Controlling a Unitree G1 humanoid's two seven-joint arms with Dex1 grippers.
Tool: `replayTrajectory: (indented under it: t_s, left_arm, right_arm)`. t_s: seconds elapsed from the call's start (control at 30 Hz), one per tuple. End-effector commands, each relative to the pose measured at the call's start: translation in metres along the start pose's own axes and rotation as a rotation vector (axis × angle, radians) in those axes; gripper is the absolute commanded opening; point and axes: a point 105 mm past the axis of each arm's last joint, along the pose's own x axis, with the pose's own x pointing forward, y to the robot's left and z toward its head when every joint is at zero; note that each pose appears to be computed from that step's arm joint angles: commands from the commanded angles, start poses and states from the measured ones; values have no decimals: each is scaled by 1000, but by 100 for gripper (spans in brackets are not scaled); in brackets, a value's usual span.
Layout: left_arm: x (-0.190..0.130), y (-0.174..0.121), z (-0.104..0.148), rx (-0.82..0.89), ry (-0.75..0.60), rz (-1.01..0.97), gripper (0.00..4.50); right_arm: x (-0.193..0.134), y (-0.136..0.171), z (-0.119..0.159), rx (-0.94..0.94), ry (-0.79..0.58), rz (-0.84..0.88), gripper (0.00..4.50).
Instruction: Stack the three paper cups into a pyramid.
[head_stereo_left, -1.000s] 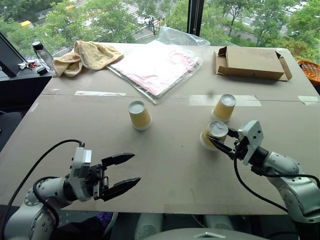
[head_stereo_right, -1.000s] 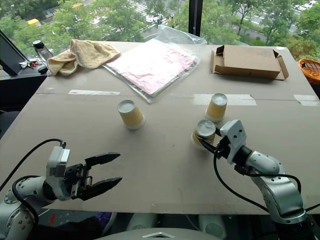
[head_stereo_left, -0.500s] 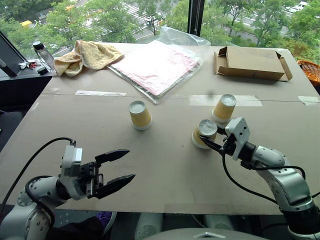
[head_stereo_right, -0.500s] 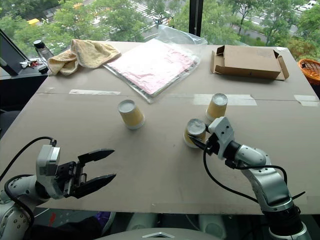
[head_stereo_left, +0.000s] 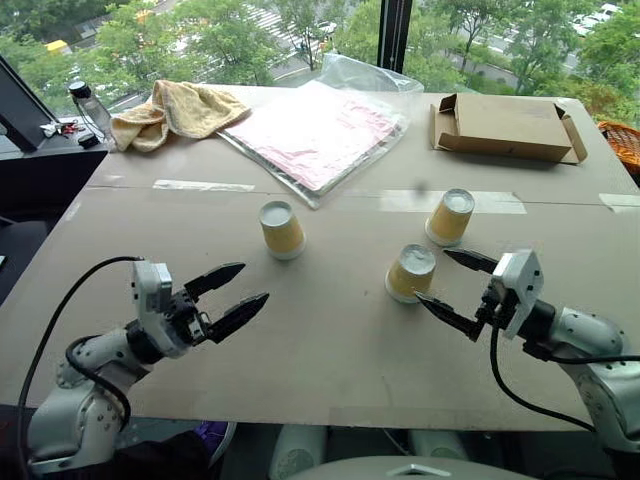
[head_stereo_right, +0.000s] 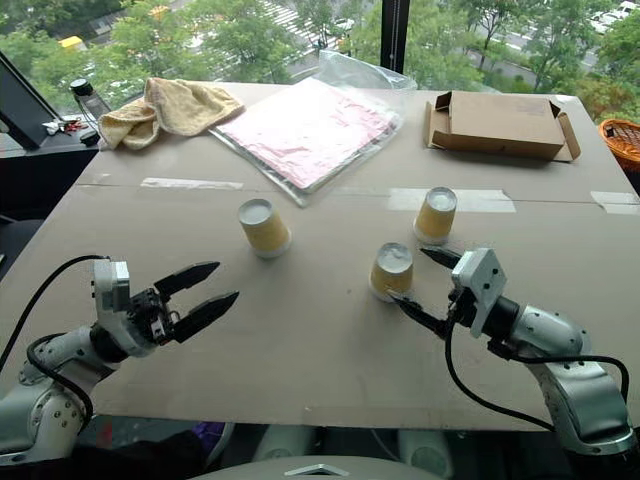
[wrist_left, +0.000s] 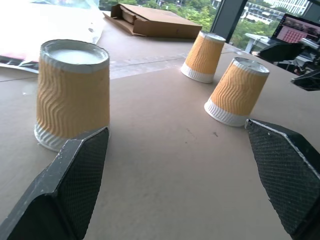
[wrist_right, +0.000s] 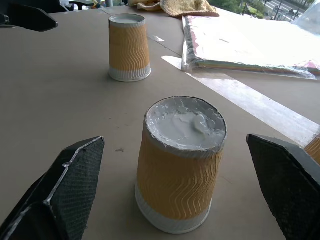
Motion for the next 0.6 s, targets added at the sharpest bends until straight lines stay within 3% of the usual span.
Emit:
replayTrajectory:
  t_s: [0.03,0.4,0.53,0.6]
  left_arm:
    - [5,23,4,71,40,37,450]
    - [60,61,17,152,43,2,450]
    - [82,63,21,141,20,-25,450]
    - [91,61,19,130,29,-48,399]
  right_arm:
    - [-16,8,25,-61,-81,42,449]
    - [-29,24,28,-48,-61,-24,449]
    - [-31,27,28,-53,-51,-52,449]
    - [-32,28,29,-57,-48,-68,450]
